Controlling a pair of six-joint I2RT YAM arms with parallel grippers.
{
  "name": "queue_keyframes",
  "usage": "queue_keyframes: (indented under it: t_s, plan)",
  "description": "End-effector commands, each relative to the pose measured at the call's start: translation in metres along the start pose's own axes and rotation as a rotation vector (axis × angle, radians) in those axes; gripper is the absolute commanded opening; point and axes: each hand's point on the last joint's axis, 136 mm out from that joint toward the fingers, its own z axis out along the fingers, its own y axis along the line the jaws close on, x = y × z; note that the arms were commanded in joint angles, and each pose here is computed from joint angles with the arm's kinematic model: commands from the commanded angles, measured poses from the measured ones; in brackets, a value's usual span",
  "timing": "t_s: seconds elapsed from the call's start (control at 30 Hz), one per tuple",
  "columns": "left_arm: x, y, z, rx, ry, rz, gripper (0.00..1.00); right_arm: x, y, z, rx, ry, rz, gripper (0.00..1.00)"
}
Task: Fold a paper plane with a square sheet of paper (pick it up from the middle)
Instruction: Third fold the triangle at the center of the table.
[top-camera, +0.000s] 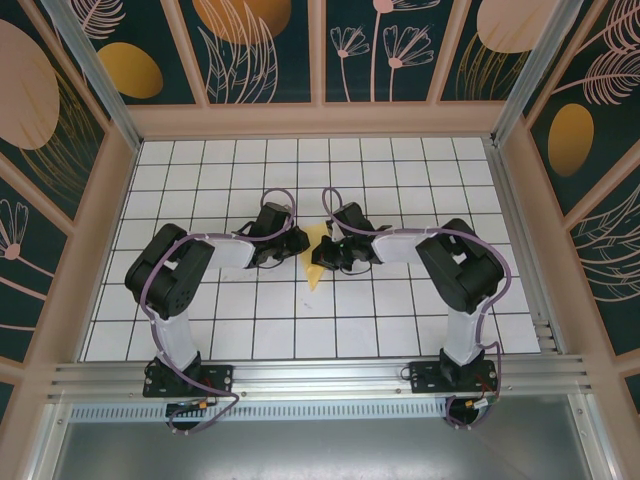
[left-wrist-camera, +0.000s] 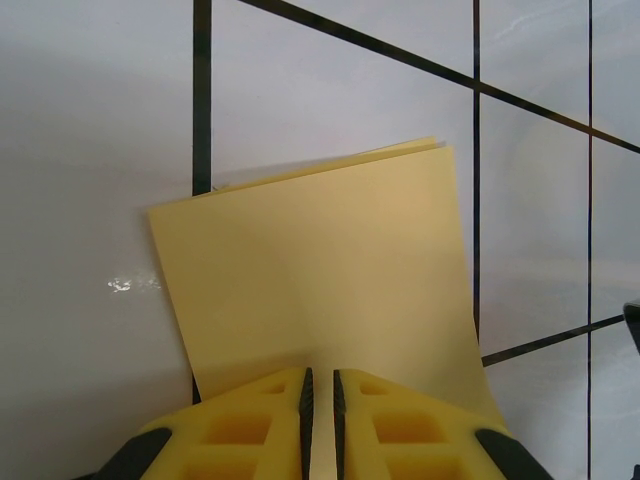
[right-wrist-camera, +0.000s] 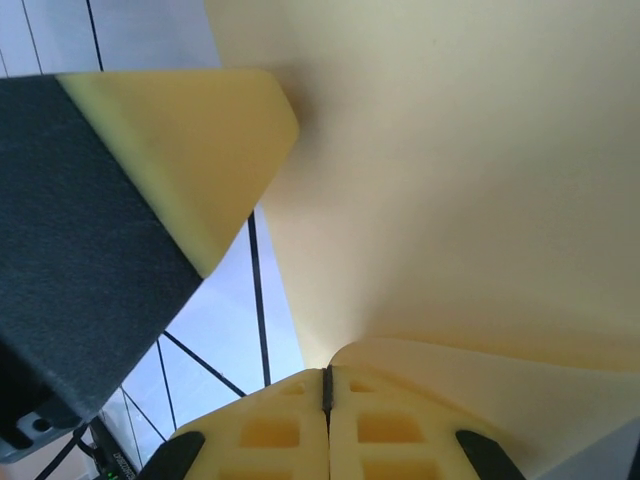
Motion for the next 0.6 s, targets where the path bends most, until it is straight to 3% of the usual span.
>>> queue_keyframes:
  t_s: [0.0, 0.57]
  plan:
    - [0.0037, 0.0036, 0.0039, -0.008, 0.026, 0.009, 0.17, -0.0076, 0.0025, 0.0044, 0.011, -0.025, -0.025, 0.06]
    - [0.0047, 0.0025, 0.0045, -0.003, 0.031, 0.011, 0.17, -0.0121, 0.0073, 0.0073, -0.012, -0.035, -0.05, 0.06]
